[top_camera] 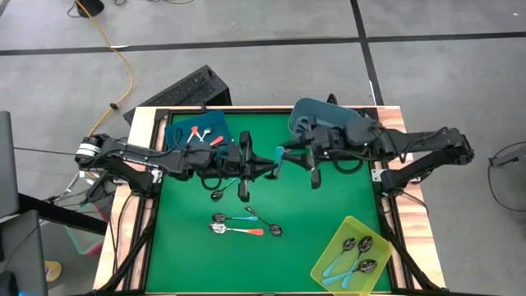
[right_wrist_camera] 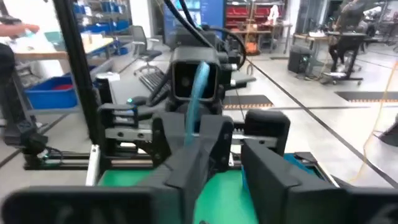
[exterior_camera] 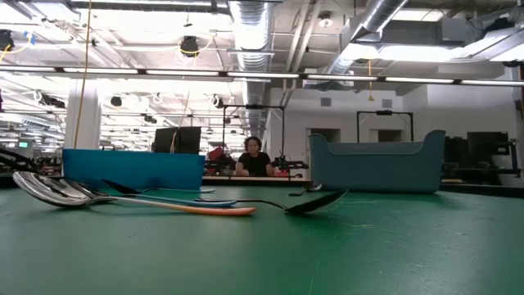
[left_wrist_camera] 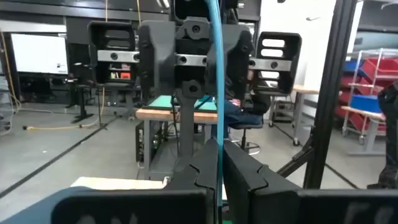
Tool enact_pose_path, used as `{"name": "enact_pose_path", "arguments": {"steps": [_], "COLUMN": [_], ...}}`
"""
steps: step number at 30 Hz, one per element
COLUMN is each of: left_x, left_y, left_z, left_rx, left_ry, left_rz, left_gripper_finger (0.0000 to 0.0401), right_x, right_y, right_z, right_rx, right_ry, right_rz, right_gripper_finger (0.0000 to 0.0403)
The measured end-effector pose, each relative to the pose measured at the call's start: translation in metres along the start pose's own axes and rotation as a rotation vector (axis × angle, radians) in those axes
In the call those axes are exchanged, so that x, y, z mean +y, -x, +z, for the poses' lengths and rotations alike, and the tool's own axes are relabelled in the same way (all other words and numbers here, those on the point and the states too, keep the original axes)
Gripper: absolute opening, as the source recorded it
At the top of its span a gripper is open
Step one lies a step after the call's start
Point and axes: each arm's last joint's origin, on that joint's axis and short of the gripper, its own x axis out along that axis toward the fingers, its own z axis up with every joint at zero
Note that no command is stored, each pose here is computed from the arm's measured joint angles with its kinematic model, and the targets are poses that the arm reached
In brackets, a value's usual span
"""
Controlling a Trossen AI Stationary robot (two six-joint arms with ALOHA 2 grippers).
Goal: Sort silverware by color (type)
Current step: Put the blue spoon into the yellow bin
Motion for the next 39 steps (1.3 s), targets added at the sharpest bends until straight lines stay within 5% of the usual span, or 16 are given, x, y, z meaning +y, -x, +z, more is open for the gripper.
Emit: {"name": "enact_pose_path", "arguments": {"steps": [8,27,39], "left_x": [0.000,0.004,0.003], "left_y": [0.000,0.007,0.004], "left_z": [-0.001,0.014,0.010], "left_rx": [0.006,-0.060,-0.048], "left_ry": [-0.048,-0.035,-0.038], "left_rz": [0.018,0.051,0.027], "left_gripper_finger": [0.0000,0.0000,0.0000], "right_x": [0.001,0.004,0.007], "right_y": [-0.008,0.018,-0.023], "right_z": [-0.006,0.009,-0.007], "right_rx": [0.023,-0.024,-0.039], "right_ry": [-0.032,-0.010,-0.012], "right_rz": [-0.010,-0.003,-0.005], "right_gripper_finger": [0.0235,0.0227,0.0227]}}
